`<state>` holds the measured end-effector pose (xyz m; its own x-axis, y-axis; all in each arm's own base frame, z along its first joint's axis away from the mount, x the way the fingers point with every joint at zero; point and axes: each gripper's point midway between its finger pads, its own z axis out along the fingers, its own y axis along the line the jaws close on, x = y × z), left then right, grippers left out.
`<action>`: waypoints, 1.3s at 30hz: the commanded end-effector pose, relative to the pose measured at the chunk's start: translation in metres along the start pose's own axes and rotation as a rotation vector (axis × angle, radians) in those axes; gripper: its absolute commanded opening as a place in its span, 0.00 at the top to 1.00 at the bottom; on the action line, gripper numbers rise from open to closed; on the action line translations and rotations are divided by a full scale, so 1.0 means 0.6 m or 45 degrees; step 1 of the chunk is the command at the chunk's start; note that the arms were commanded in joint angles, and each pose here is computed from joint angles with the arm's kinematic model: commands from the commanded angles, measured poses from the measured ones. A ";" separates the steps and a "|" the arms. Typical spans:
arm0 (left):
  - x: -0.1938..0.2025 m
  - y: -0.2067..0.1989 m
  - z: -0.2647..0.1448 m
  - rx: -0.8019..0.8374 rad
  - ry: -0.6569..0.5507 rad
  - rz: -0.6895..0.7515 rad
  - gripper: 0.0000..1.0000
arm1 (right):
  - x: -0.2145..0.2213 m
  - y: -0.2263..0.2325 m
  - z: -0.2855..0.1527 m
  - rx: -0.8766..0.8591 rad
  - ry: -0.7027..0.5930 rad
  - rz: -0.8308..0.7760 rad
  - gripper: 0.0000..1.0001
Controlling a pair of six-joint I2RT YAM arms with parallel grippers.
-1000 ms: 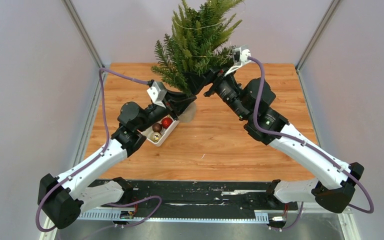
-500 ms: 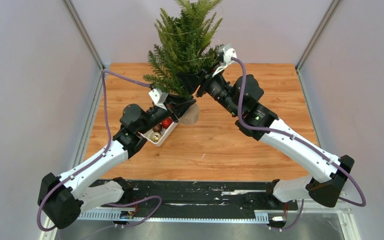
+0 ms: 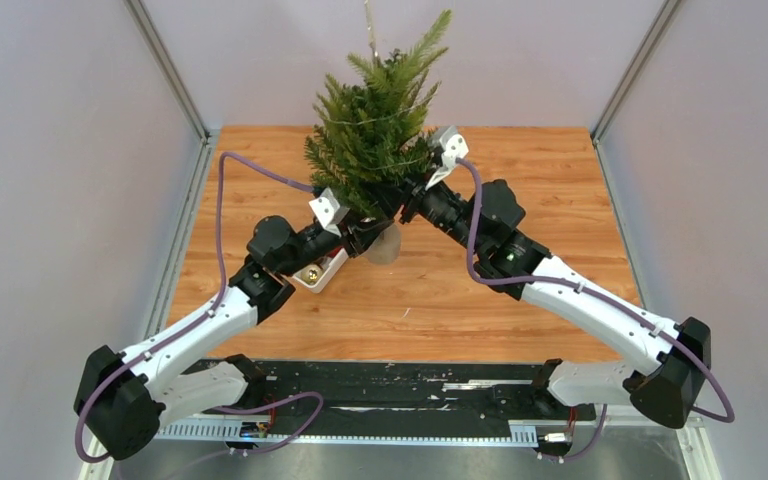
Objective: Decorate the small christmas tree
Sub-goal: Place the christmas tree at the center of the board.
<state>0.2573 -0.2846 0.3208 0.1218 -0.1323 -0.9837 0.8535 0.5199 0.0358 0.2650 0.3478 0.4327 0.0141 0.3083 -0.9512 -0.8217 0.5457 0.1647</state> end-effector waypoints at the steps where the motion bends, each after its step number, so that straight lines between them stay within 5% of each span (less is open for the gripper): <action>1: -0.098 -0.018 -0.012 0.059 -0.237 0.236 0.45 | -0.002 0.005 -0.022 -0.054 -0.079 -0.109 1.00; 10: -0.011 -0.013 -0.035 0.072 -0.011 0.231 0.01 | 0.009 -0.044 -0.045 0.023 -0.172 -0.156 1.00; 19: 0.091 0.012 -0.101 -0.003 0.306 0.220 0.00 | 0.062 -0.102 -0.056 0.019 -0.193 -0.330 1.00; 29: 0.054 0.002 -0.123 -0.016 0.254 0.095 0.00 | 0.174 -0.103 -0.087 -0.119 -0.152 -0.281 1.00; 39: 0.013 0.043 -0.095 -0.094 0.183 0.181 0.00 | 0.160 -0.086 -0.063 -0.234 -0.345 -0.295 1.00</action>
<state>0.2390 -0.2266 0.2659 0.0571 0.1031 -0.9930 0.8282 0.5506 0.1048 0.3013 0.3198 0.2230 0.0968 0.1728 -0.9802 -0.8536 0.5208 0.0075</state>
